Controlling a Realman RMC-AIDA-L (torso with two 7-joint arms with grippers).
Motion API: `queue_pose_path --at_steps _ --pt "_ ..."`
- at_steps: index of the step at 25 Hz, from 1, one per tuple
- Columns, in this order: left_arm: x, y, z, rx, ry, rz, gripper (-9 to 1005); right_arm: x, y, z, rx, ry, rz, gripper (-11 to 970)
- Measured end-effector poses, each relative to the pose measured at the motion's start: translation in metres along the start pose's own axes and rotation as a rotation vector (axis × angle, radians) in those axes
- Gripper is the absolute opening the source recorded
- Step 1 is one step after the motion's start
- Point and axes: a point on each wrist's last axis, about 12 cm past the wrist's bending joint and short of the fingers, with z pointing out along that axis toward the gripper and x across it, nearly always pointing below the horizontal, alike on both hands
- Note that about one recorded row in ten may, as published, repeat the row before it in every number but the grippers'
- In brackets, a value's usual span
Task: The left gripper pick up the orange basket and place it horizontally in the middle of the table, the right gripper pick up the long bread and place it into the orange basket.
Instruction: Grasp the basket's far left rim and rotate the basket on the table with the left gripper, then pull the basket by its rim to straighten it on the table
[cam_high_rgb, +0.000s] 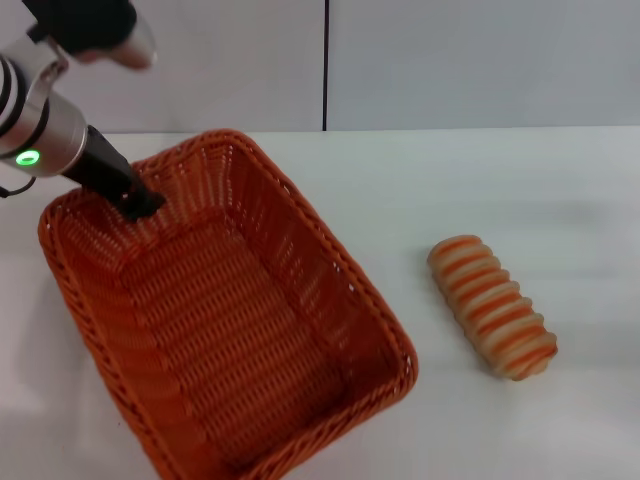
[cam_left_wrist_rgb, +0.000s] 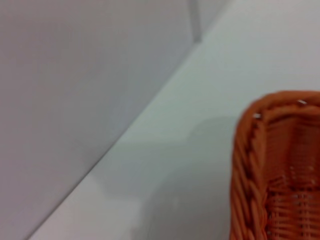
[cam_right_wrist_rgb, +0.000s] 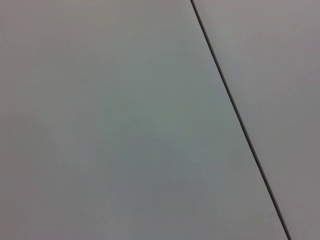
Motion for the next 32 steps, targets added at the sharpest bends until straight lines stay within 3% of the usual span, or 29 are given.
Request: queue_pose_path --at_steps 10,16,19,22,26,32 --pt "0.002 0.003 -0.008 -0.023 -0.013 -0.276 240 -0.008 -0.006 0.0 -0.01 -0.018 -0.03 609" --pt "0.026 0.021 -0.009 -0.018 -0.012 -0.499 221 -0.018 -0.014 0.004 -0.032 -0.026 -0.047 609" --pt "0.026 0.021 -0.009 -0.018 -0.012 -0.499 216 -0.023 -0.018 0.007 -0.04 -0.029 -0.039 609" --pt "0.045 0.033 -0.014 -0.028 -0.017 -0.641 211 -0.028 -0.022 0.013 -0.046 -0.039 -0.037 609" --pt "0.057 0.034 -0.018 -0.023 -0.003 -0.691 180 -0.03 -0.023 0.018 -0.05 -0.043 -0.044 609" --pt "0.067 0.014 -0.025 0.018 -0.003 -0.666 158 -0.034 -0.024 0.023 -0.062 -0.048 -0.051 609"
